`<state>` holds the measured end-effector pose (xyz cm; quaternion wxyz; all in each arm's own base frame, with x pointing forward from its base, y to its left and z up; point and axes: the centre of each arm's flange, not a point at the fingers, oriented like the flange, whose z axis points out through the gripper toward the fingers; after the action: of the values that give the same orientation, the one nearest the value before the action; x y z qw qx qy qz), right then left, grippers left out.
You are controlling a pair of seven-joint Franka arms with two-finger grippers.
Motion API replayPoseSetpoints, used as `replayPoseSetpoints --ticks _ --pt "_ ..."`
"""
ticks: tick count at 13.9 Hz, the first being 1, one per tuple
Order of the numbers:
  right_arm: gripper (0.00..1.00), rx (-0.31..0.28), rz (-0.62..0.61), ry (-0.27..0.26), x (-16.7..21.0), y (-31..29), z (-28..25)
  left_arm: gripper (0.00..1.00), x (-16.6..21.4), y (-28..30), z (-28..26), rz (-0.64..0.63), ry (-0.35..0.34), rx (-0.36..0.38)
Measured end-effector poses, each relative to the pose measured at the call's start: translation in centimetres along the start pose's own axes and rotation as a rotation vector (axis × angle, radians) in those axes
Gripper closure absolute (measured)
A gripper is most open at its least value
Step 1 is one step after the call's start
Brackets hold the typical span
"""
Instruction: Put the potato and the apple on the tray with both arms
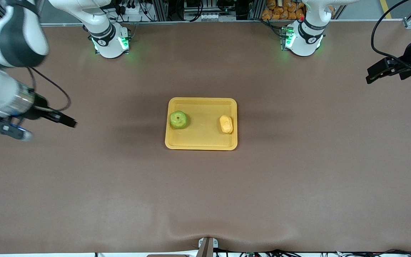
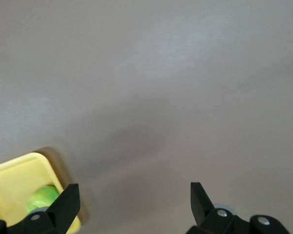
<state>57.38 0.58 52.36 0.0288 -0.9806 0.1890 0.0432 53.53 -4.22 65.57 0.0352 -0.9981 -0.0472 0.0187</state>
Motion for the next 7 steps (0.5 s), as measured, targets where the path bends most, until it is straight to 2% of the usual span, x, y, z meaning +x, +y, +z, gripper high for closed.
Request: replayPoseSetpoints --ticks 3,7 --pt "0.0 0.005 -0.032 -0.02 -0.7 5.0 -3.5 0.0 0.3 0.5 1.5 0.008 0.032 -0.003" --pt "0.0 0.008 -0.092 -0.031 -2.0 8.0 -8.9 0.0 -1.3 0.8 2.2 0.03 0.048 0.001"
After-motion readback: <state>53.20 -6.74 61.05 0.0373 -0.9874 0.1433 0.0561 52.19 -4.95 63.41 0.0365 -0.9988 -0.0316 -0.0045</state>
